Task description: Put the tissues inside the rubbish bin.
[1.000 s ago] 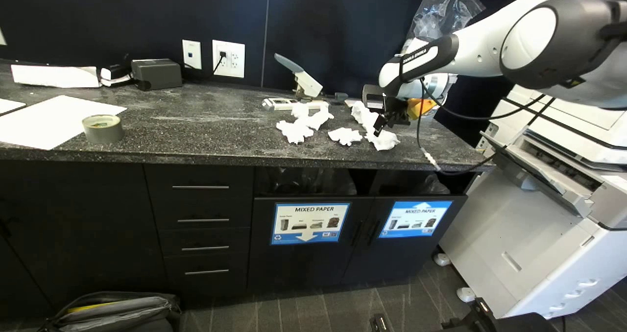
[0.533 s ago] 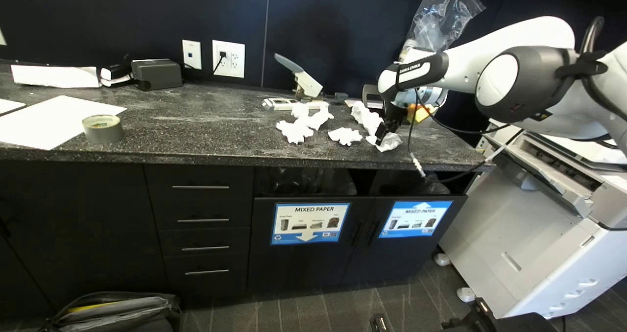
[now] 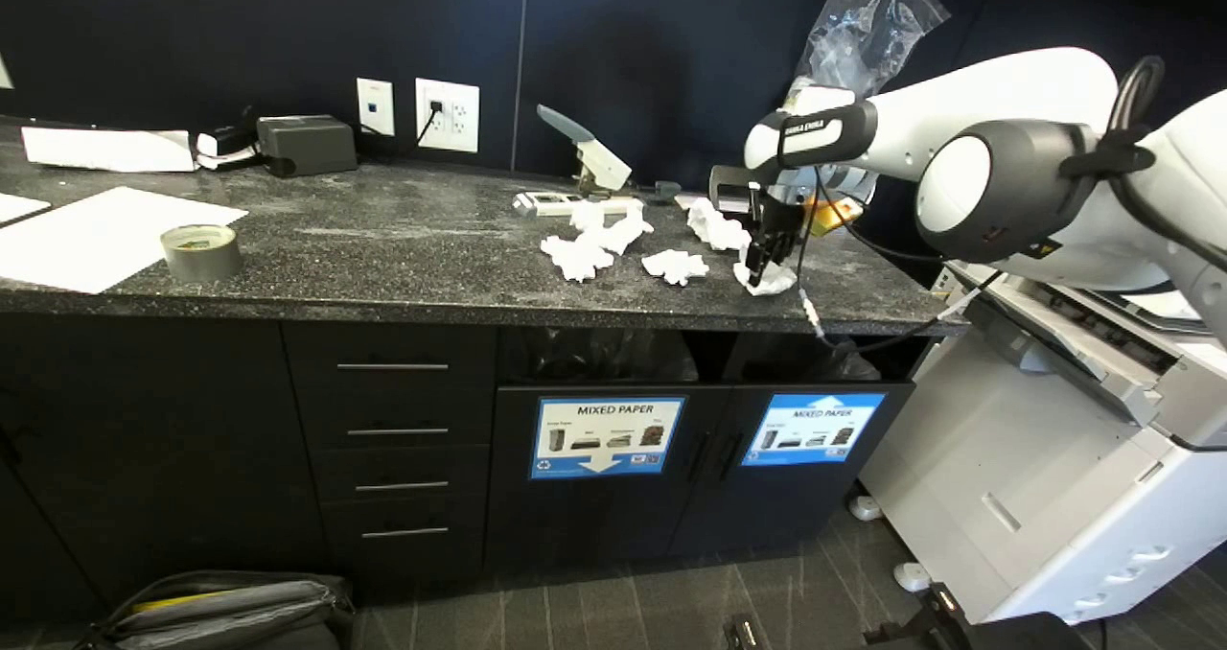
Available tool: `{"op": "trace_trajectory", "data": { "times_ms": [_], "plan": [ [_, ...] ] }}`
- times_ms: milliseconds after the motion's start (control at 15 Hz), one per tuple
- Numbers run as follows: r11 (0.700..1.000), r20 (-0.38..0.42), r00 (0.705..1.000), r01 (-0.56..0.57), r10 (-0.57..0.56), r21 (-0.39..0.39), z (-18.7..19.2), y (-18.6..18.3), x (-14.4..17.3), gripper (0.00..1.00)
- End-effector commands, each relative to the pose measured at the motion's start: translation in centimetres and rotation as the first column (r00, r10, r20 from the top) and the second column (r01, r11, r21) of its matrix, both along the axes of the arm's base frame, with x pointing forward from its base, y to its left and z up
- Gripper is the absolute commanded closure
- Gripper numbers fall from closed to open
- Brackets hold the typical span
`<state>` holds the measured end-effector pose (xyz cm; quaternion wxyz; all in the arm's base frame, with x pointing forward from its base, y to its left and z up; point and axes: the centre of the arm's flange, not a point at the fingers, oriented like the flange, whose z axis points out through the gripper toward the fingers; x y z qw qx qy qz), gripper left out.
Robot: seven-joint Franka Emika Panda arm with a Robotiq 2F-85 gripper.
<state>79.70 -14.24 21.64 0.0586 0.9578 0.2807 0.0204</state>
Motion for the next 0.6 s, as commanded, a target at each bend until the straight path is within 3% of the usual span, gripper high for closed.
{"op": "trace_trajectory", "data": {
  "times_ms": [0,267,533],
  "plan": [
    [0.996,-0.047,0.995,0.083,-0.084,-0.02,1.2,0.2,1.3,0.78],
    [0.981,-0.055,0.98,0.191,-0.192,-0.028,2.0,0.5,-1.8,0.9],
    [0.962,-0.019,0.962,0.272,-0.273,-0.028,2.7,0.2,-5.3,0.85]
  ]
}}
